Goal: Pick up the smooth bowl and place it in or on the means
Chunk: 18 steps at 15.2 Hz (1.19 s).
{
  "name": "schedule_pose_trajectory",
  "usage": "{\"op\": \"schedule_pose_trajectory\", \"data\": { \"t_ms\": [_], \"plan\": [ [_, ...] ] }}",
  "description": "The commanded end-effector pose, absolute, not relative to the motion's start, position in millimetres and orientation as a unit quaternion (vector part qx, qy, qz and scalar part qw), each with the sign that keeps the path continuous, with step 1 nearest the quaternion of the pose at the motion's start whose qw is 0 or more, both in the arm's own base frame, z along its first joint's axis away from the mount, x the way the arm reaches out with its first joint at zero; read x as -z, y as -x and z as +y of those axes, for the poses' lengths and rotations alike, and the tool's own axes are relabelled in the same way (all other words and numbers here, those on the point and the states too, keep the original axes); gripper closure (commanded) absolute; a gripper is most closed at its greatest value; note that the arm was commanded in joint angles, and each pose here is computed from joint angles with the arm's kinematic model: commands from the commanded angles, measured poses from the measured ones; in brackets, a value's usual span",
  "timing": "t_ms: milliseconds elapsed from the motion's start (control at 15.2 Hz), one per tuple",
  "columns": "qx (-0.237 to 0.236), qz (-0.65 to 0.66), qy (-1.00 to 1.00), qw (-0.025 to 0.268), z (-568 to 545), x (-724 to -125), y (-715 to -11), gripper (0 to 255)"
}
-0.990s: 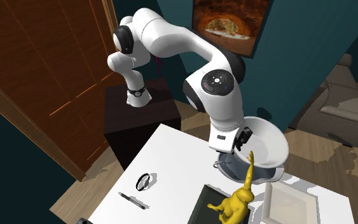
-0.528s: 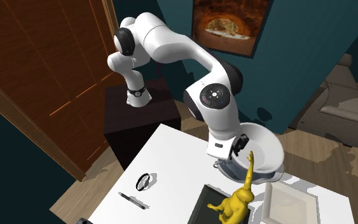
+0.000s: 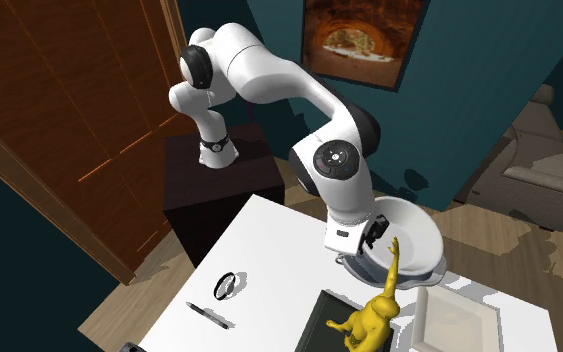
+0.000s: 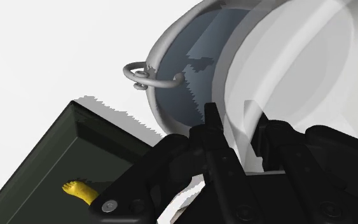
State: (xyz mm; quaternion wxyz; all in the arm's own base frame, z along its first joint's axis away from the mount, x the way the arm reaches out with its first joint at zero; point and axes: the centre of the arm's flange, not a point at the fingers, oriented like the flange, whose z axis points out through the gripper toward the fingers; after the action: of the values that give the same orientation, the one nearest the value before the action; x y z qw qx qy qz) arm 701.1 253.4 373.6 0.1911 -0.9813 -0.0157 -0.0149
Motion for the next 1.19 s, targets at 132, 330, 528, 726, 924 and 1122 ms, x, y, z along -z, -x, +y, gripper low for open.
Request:
{"op": "schedule_pose_trajectory", "data": {
  "t_ms": [132,330,528,726,924,1122],
  "plan": [
    [0.016,-0.016,0.981,0.191,253.5,-374.2,-701.2,0],
    [0.016,-0.016,0.981,0.191,253.4,-374.3,-701.2,0],
    [0.016,-0.016,0.981,0.191,243.5,-398.7,-700.6,0],
    [0.016,-0.016,0.981,0.191,234.6,-420.6,-700.0,0],
    [0.016,-0.016,0.981,0.191,234.6,-420.6,-700.0,0],
    [0.016,-0.016,0.981,0.191,234.6,-420.6,-700.0,0]
  ]
}}
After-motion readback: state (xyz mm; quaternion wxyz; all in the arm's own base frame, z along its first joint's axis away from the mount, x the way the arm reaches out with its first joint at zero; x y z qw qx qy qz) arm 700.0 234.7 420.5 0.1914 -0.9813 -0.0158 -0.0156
